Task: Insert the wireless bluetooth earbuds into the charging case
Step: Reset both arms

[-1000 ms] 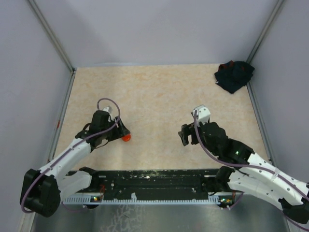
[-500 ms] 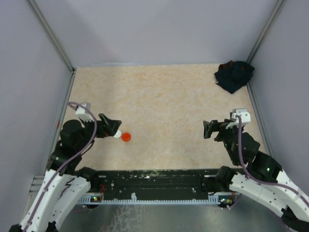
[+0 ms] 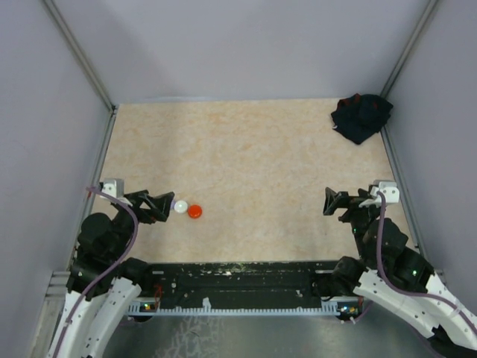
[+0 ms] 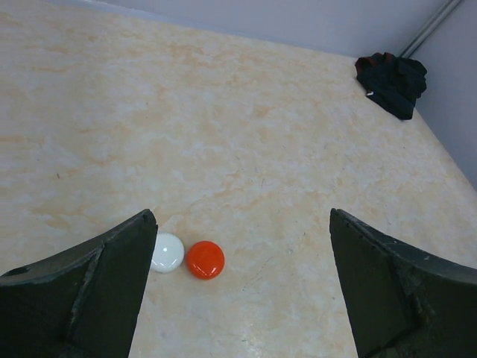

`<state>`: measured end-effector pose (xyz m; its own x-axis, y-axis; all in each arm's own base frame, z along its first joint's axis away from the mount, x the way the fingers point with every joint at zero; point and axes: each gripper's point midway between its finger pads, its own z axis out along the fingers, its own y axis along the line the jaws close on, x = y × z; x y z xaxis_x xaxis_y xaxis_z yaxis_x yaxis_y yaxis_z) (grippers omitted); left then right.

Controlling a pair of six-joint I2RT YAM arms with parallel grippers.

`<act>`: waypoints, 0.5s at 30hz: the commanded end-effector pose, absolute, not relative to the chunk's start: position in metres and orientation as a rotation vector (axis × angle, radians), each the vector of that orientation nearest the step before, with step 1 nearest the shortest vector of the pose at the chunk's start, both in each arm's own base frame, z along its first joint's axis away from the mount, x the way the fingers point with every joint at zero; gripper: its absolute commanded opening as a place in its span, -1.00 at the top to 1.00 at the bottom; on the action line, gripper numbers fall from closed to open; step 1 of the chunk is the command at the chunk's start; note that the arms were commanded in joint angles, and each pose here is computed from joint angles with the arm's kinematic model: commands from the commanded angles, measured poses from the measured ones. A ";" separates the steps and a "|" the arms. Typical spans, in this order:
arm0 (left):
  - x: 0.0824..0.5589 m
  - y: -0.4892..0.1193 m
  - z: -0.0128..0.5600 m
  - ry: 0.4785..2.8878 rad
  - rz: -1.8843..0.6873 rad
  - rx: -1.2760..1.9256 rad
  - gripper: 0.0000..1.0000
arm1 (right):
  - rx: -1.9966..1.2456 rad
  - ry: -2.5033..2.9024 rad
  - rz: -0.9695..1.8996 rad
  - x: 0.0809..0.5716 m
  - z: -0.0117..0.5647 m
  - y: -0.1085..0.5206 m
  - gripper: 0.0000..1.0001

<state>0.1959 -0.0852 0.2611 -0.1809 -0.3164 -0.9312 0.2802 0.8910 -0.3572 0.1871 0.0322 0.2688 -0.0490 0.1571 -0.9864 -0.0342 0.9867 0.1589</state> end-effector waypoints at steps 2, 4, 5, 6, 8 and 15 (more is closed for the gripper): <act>0.197 -0.077 0.261 1.607 -0.492 -0.040 -1.00 | 0.128 1.575 0.174 0.190 0.280 0.032 -0.91; 0.195 -0.077 0.264 1.596 -0.499 -0.035 -1.00 | 0.122 1.578 0.165 0.190 0.280 0.033 -0.91; 0.195 -0.077 0.266 1.591 -0.502 -0.035 -1.00 | 0.122 1.579 0.163 0.190 0.280 0.033 -0.91; 0.195 -0.076 0.267 1.589 -0.507 -0.050 -1.00 | 0.121 1.579 0.160 0.191 0.279 0.033 -0.91; 0.195 -0.075 0.269 1.583 -0.511 -0.069 -1.00 | 0.120 1.580 0.157 0.191 0.279 0.032 -0.91; 0.191 -0.076 0.276 1.550 -0.524 -0.043 -1.00 | 0.117 1.584 0.151 0.191 0.277 0.032 -0.91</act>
